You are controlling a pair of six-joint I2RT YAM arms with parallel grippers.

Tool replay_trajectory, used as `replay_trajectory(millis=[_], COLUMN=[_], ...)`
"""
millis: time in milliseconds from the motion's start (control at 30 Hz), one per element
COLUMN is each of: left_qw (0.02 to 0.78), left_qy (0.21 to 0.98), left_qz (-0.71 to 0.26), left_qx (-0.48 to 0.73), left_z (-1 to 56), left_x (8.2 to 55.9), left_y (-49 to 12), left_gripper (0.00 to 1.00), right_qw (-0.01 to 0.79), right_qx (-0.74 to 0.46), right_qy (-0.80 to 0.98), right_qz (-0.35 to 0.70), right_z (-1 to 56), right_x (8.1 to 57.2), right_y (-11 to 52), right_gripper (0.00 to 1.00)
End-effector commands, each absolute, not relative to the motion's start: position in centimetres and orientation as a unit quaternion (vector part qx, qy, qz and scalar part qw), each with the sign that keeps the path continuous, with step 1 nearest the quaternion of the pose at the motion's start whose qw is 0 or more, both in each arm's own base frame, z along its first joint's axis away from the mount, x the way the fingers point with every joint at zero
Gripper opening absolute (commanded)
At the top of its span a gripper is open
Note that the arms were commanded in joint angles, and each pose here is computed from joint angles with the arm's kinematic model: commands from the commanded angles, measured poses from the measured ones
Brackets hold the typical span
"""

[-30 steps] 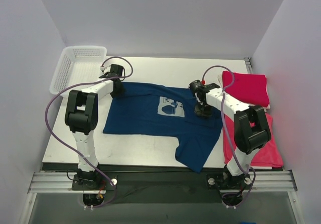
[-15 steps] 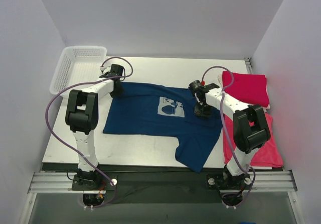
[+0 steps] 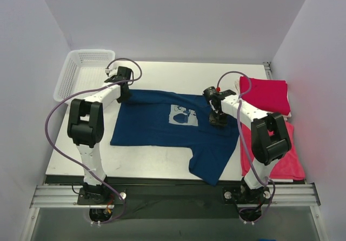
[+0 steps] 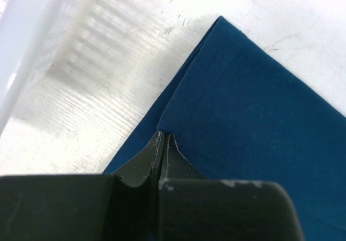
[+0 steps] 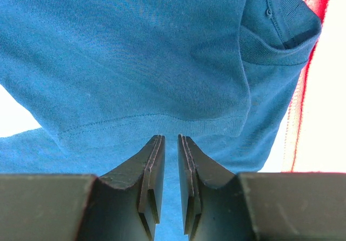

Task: Fold and stack the t-shirts
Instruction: Fold the flattened tshirt in 1/3 of the way

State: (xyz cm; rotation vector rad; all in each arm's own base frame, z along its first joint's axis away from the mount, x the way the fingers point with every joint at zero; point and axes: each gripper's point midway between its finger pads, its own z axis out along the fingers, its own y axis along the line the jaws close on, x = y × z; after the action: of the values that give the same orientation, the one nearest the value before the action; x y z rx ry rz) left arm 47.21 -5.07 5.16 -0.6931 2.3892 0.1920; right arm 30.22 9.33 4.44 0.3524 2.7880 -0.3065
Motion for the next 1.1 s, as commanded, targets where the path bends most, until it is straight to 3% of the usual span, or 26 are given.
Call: replay_trajectory(millis=[0, 400, 767, 900, 933, 967, 1067], left_qw=[0.367, 0.386, 0.341, 0.332, 0.334, 0.335, 0.338], left_qy=[0.887, 0.875, 0.884, 0.881, 0.879, 0.878, 0.877], left_qz=[0.062, 0.061, 0.111, 0.128, 0.129, 0.129, 0.129], left_qx=[-0.275, -0.284, -0.301, -0.312, -0.315, -0.317, -0.317], left_z=[10.1, 11.9, 8.3, 7.4, 7.5, 7.5, 7.8], left_x=[48.3, 47.4, 46.5, 46.1, 46.1, 46.1, 46.0], left_y=[-4.6, -4.1, -3.1, -2.6, -2.5, -2.4, -2.5], left_gripper=[0.0, 0.0, 0.0, 0.26, 0.46, 0.55, 0.66], right_qw=[0.144, 0.14, 0.135, 0.135, 0.135, 0.137, 0.14], right_qx=[0.123, 0.121, 0.117, 0.116, 0.117, 0.117, 0.117], right_qy=[0.974, 0.975, 0.975, 0.976, 0.976, 0.975, 0.975], right_qz=[-0.121, -0.125, -0.128, -0.129, -0.128, -0.128, -0.128], right_z=[4.5, 4.2, 3.8, 3.8, 3.8, 3.9, 4.2], right_x=[29.8, 29.7, 29.7, 29.7, 29.8, 29.8, 29.8], right_y=[9.3, 9.3, 9.4, 9.4, 9.5, 9.5, 9.4], right_gripper=[0.18, 0.17, 0.16, 0.16, 0.16, 0.16, 0.17])
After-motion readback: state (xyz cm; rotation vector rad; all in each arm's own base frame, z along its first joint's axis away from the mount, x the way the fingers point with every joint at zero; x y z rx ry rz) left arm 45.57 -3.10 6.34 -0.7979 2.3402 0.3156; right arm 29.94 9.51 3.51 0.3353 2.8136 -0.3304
